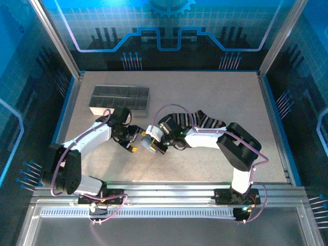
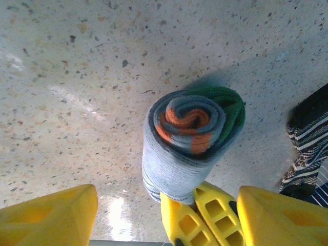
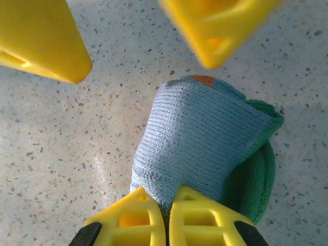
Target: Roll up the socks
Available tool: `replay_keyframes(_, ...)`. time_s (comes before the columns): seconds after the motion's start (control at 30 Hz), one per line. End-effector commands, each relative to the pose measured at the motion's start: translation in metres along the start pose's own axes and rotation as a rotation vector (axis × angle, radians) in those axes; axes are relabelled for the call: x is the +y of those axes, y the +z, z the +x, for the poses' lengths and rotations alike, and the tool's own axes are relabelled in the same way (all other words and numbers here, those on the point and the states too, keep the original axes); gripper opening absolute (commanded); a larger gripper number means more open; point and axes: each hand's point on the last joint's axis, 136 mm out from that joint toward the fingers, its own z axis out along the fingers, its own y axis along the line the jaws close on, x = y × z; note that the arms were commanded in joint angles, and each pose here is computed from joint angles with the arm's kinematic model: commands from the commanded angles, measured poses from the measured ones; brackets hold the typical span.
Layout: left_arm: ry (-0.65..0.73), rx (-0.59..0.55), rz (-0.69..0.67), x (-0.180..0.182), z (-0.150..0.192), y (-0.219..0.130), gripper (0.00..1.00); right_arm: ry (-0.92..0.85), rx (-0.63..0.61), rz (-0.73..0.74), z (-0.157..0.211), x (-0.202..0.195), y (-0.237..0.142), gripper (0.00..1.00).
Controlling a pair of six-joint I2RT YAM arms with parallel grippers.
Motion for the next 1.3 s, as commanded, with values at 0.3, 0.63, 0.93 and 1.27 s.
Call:
replay_keyframes(0.3,0.118,0.045,-0.016,-0.017,0.018,0.039,0.71,0.49,0.211,-0.249,0.077,-0.012,0.009,0.0)
replay_keyframes(0.63,0.155,0.009,-0.169,-0.003,0.007,0.07,0.59,0.612,0.215,-0.276,0.077,-0.023,0.011,0.0)
replay_keyframes(0.93,0.133,0.031,-0.354,0.051,0.007,0.078,0.12,0.54,0.156,-0.232,0.047,-0.027,-0.005,0.05)
replay_keyframes(1.27,0.077,0.05,-0.334,0.078,0.012,0.062,0.0,0.763,0.003,-0.012,0.023,-0.042,-0.048,0.63)
